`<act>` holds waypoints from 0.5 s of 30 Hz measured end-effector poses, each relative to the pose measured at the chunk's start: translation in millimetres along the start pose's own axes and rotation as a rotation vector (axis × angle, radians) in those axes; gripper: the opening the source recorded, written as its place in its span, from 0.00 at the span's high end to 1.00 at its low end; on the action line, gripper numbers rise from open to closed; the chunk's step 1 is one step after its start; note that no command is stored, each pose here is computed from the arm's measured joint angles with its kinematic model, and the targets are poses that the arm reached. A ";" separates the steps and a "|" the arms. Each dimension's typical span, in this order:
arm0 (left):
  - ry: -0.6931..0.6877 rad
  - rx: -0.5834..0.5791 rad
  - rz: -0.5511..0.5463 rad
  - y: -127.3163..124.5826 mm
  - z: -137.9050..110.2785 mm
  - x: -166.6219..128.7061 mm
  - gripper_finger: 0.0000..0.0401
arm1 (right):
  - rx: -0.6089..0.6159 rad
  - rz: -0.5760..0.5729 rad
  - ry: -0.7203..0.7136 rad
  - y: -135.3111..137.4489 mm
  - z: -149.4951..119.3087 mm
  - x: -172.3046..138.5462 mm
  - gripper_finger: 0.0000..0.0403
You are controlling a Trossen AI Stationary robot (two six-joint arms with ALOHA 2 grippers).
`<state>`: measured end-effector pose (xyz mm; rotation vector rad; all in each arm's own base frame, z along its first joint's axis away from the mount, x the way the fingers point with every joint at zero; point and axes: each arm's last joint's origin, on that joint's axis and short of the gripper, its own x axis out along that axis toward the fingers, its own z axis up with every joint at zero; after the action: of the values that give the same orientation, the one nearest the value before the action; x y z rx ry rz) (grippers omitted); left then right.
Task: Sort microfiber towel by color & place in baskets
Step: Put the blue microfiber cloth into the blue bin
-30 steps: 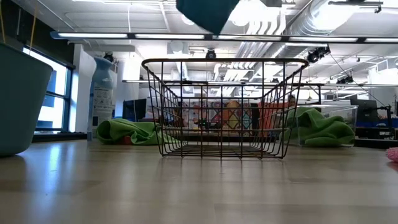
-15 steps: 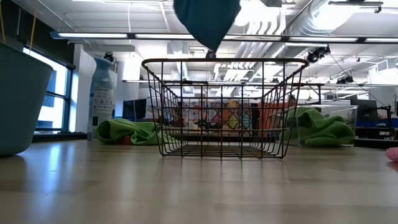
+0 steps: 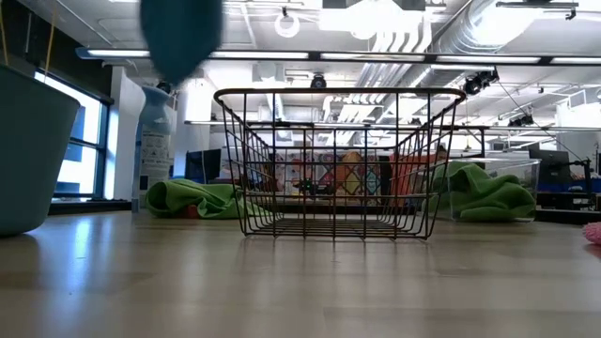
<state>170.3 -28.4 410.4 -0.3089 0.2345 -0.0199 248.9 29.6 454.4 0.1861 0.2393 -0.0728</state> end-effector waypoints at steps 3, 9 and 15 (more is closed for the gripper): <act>0.087 -0.090 -0.040 -12.4 -12.6 -15.1 1.00 | -0.009 -0.031 0.040 -1.5 -4.9 1.4 0.34; 0.241 -0.280 -0.089 -45.2 -50.1 -25.8 1.00 | -0.001 -0.100 0.109 -4.2 -13.5 5.5 0.34; 0.308 -0.348 -0.020 -66.6 -107.3 -33.5 1.00 | 0.007 -0.133 0.129 -5.5 -16.1 5.8 0.34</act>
<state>114.0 -122.1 338.8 -0.6560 0.5433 -0.0467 250.3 27.0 436.6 0.1823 0.3798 -0.1937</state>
